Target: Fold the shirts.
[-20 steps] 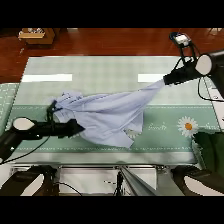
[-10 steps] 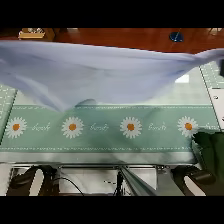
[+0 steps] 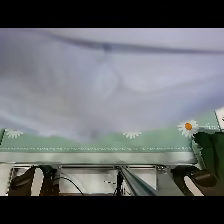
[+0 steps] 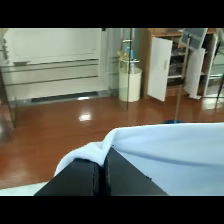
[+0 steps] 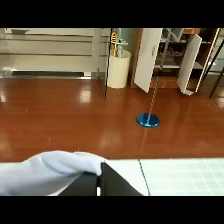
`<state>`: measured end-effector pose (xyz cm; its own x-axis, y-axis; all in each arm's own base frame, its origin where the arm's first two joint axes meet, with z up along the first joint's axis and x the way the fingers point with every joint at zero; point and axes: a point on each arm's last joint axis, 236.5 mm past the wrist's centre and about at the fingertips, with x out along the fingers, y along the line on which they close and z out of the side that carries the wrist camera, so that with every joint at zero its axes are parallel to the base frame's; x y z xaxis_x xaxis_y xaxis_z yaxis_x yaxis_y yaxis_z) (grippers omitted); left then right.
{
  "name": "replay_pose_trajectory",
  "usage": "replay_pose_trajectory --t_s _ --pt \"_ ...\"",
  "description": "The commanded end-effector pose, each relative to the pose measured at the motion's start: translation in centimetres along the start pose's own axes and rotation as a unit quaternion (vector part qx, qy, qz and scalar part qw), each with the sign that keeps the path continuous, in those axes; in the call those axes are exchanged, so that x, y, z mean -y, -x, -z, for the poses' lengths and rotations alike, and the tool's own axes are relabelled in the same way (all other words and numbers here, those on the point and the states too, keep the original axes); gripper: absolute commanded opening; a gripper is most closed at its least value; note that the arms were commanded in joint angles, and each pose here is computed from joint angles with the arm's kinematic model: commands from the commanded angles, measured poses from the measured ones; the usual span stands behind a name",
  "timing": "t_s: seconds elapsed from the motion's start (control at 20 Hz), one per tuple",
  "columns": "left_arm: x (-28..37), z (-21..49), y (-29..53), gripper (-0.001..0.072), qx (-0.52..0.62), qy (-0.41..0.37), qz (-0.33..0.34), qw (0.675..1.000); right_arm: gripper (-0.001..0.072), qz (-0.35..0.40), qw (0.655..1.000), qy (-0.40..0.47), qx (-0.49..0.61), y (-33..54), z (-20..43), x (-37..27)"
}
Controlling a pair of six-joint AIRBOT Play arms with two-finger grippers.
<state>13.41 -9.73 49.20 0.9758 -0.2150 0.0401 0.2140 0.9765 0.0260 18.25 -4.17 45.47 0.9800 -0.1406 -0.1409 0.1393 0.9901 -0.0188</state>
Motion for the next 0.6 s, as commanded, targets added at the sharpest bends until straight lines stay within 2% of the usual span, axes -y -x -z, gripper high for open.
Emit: replay_pose_trajectory --t_s 0.0,0.1,0.2,0.35,0.45,0.55 --pt "0.4 0.5 4.2 0.0021 -0.036 -0.024 -0.059 0.997 0.0014 0.011 0.994 -0.007 -0.108 3.9 4.6 1.5" --pt "-0.2 2.3 5.5 0.0021 -0.082 -0.033 -0.085 0.992 0.0014 0.01 0.979 0.022 -0.2 4.9 8.7 1.6" --pt "-1.4 6.7 5.7 0.0021 -0.185 -0.014 -0.093 0.978 0.0014 0.002 0.978 0.029 -0.207 4.5 8.8 1.1" --pt "-2.7 8.9 3.7 0.0021 -0.227 0.02 -0.082 0.97 0.0014 -0.001 0.962 0.056 -0.267 0.9 10.9 -0.1" --pt "-4.2 12.2 1.9 0.0021 -0.28 0.054 -0.073 0.956 0.0014 -0.004 0.932 0.093 -0.35 -2.6 15.2 -1.3" --pt "-5.8 17.2 -0.1 0.002 -0.35 0.082 -0.056 0.931 0.0015 -0.013 0.887 0.143 -0.438 -6.6 20.7 -2.5"
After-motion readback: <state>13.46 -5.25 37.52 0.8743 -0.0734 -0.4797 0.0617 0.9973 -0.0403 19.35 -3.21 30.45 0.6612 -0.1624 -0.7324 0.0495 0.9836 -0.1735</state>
